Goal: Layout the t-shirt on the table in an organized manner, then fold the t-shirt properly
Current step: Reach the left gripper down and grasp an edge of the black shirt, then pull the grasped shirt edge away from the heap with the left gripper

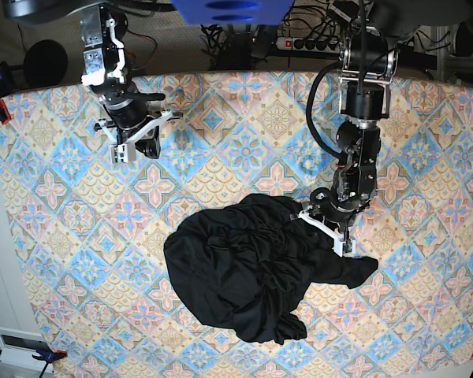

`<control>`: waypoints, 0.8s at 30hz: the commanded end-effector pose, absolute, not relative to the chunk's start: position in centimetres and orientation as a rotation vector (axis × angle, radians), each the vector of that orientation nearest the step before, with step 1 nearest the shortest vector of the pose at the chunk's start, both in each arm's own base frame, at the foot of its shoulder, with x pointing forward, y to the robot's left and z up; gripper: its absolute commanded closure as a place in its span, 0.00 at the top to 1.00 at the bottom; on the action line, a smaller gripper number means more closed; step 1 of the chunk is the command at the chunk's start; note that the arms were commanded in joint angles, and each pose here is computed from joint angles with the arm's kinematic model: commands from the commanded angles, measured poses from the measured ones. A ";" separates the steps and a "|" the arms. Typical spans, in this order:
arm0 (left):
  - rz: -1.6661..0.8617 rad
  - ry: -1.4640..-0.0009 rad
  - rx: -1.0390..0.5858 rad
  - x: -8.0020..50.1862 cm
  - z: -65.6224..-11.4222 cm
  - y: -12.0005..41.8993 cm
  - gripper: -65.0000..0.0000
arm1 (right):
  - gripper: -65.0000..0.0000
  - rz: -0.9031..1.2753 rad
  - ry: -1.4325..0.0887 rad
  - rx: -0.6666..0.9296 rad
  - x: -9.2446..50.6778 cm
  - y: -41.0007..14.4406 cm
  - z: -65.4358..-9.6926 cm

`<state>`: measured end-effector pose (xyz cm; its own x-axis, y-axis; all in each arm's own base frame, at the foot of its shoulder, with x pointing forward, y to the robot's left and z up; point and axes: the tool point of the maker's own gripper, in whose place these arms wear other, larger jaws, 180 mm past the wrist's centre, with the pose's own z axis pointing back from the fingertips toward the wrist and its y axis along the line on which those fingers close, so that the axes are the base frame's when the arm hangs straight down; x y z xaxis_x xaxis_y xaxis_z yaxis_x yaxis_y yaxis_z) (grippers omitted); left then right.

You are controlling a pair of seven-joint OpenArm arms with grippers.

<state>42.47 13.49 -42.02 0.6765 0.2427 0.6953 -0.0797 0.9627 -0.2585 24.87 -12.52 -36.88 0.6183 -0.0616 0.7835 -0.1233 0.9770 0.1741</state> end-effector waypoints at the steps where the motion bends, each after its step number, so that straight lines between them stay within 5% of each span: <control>1: 0.174 -0.813 -0.230 43.0 -41.5 12.9 0.41 | 0.00 0.040 -0.953 0.223 25.6 -12.6 -35.7; 5: 0.175 -0.803 -0.267 42.9 -41.5 10.9 0.35 | 0.00 0.040 -0.953 0.223 25.6 -12.6 -35.7; 11: 0.181 -0.787 -0.252 42.1 -42.3 11.8 0.00 | 0.00 0.036 -0.940 0.220 25.5 -12.7 -36.2; 24: 0.194 -0.871 -0.105 32.2 -39.2 24.7 0.00 | 0.00 0.078 -0.959 0.255 28.3 -10.8 -36.3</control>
<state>31.62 23.35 -40.29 0.6539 0.2299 0.7208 -0.1185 0.9721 -0.2026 27.76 -10.77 -37.32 0.6087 -0.0384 0.7925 -0.1722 0.9686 0.1792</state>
